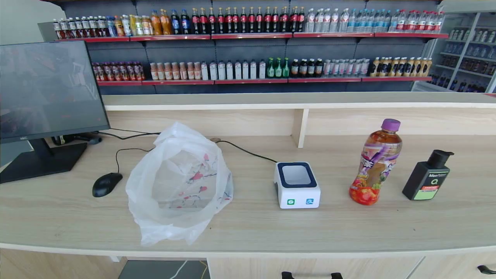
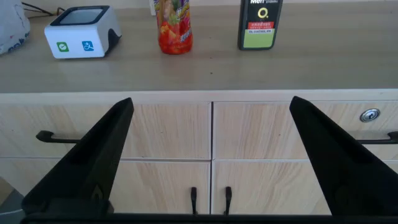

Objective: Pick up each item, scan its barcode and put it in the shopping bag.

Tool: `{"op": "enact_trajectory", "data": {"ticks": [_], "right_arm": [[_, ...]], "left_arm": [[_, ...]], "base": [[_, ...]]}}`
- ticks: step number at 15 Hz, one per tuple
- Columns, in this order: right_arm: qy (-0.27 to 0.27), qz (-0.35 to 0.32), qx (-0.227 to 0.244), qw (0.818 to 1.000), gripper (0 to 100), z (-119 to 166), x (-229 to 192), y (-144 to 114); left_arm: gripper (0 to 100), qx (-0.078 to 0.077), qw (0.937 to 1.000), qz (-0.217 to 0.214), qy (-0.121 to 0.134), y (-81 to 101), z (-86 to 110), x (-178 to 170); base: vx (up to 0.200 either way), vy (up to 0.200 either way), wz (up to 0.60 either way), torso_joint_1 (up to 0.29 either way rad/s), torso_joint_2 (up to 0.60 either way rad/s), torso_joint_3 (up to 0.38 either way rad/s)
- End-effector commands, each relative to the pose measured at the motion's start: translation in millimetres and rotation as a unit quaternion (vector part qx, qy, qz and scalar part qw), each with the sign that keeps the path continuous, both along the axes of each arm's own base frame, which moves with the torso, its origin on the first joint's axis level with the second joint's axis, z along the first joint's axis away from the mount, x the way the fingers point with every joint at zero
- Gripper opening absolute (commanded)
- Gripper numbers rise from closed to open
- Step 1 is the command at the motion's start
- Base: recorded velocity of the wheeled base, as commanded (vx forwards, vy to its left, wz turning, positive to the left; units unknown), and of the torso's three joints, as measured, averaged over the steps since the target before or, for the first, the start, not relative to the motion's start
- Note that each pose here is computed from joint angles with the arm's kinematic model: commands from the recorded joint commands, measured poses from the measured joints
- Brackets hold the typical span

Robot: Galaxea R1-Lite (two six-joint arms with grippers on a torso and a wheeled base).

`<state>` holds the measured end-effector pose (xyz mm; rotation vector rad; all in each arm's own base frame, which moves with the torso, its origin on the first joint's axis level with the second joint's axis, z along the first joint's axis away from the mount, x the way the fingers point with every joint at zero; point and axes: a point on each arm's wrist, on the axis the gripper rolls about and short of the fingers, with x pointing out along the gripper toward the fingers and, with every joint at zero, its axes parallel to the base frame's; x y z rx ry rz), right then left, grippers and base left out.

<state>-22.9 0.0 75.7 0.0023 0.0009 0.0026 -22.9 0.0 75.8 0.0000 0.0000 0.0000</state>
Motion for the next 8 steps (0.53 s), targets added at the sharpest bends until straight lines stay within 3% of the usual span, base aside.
{"op": "enact_trajectory", "data": {"ticks": [1, 5, 8], "right_arm": [[0.000, 0.000, 0.000, 1.000, 100, -0.3, 0.1, 0.0], [0.000, 0.001, -0.006, 1.000, 100, -0.3, 0.1, 0.0], [-0.027, 0.000, -0.039, 0.999, 100, 6.5, -0.7, 0.0]], "left_arm": [[0, 0.000, 1.0000, 0.000, 0.001, 0.0, -0.5, 0.1], [0, 0.000, 1.0000, 0.000, 0.000, 0.0, -0.4, 0.1], [0, 0.000, 1.0000, 0.000, 0.000, 0.0, -0.1, 0.0]], "base": [[0.000, 0.000, 0.00, 0.000, 0.00, 0.000], [0.000, 0.000, 0.00, 0.000, 0.00, 0.000], [0.000, 0.000, 0.00, 0.000, 0.00, 0.000]]}}
